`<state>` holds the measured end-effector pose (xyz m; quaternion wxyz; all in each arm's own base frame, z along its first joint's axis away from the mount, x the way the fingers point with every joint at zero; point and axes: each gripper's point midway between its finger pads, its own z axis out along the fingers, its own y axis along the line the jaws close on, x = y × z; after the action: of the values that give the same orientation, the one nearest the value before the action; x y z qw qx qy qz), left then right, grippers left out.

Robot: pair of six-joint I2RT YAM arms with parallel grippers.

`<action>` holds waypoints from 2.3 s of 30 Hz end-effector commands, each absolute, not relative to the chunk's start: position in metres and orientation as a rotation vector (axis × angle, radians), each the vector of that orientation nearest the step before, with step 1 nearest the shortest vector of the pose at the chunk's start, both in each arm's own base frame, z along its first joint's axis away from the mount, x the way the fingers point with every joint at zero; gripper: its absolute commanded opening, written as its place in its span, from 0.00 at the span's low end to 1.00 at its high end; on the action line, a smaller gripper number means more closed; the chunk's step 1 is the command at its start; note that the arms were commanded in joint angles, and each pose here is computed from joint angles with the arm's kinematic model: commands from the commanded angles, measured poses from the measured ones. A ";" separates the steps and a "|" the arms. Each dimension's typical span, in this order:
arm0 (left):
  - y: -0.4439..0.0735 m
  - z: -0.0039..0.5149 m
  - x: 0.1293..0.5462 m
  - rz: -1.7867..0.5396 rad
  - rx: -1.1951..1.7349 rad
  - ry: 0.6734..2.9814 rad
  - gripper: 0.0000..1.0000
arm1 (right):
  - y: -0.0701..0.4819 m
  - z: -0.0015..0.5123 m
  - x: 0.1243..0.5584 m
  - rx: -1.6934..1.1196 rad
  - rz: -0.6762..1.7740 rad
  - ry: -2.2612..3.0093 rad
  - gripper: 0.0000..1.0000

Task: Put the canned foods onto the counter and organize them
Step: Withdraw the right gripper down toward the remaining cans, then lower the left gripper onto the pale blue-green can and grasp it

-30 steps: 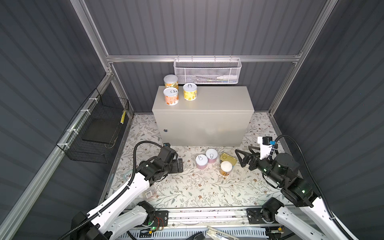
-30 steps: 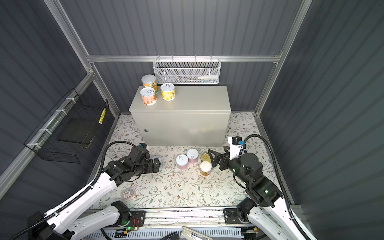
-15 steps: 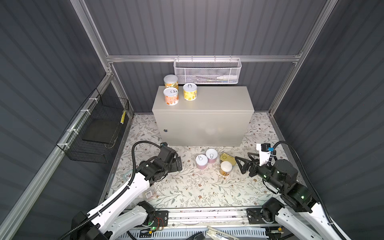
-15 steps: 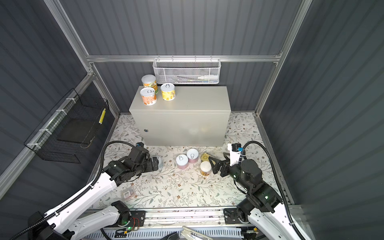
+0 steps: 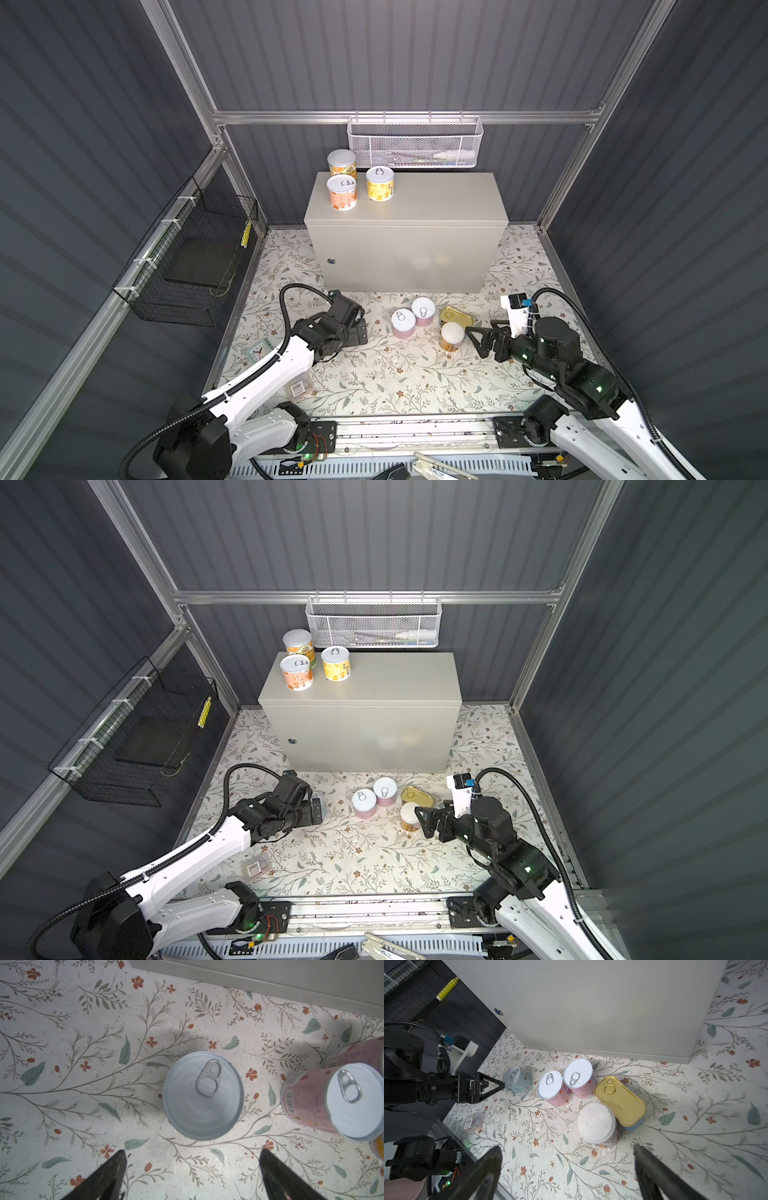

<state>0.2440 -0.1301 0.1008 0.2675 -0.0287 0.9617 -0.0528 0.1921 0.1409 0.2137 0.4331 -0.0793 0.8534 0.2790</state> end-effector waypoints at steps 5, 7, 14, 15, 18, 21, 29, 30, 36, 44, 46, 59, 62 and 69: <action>-0.140 0.102 0.259 -0.137 -0.035 2.590 1.00 | 0.133 0.189 0.187 -0.191 0.623 2.232 0.99; -0.138 0.100 0.263 -0.101 -0.039 2.589 1.00 | 0.133 0.186 0.187 -0.186 0.628 2.241 0.99; -0.143 0.099 0.277 -0.041 -0.011 2.595 1.00 | 0.128 0.176 0.186 -0.131 0.602 2.277 0.99; -0.143 0.097 0.279 -0.030 -0.007 2.600 1.00 | 0.126 0.174 0.187 -0.121 0.591 2.287 0.99; -0.145 0.093 0.283 -0.030 -0.003 2.606 1.00 | 0.122 0.172 0.186 -0.093 0.577 2.302 0.99; -0.147 0.089 0.285 -0.035 -0.008 2.614 1.00 | 0.119 0.175 0.186 -0.063 0.568 2.295 0.99; -0.148 0.075 0.288 -0.021 0.004 2.661 0.87 | 0.120 0.175 0.183 -0.058 0.584 2.311 0.99; -0.148 0.074 0.288 -0.023 0.003 2.664 0.84 | 0.122 0.174 0.182 -0.065 0.599 2.315 0.99; -0.147 0.066 0.291 0.003 0.012 2.687 0.74 | 0.136 0.174 0.173 -0.136 0.701 2.318 0.99; -0.153 0.056 0.298 0.004 0.046 2.715 0.74 | 0.125 0.170 0.171 -0.056 0.674 2.316 0.99; -0.155 0.056 0.301 0.005 0.058 2.718 0.74 | 0.125 0.169 0.171 -0.054 0.674 2.324 0.99; -0.171 0.058 0.316 -0.027 0.115 2.727 0.78 | 0.121 0.162 0.171 -0.016 0.654 2.339 0.99; -0.174 0.060 0.323 -0.028 0.126 2.725 0.81 | 0.121 0.161 0.169 -0.005 0.664 2.347 0.99; -0.182 0.057 0.336 -0.026 0.162 2.731 0.86 | 0.117 0.163 0.166 0.019 0.674 2.331 0.99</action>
<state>0.3323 -0.1762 0.0557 0.2102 0.0425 0.9767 -0.0040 0.1688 0.1213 0.1679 0.3536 -0.0013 0.8969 0.2656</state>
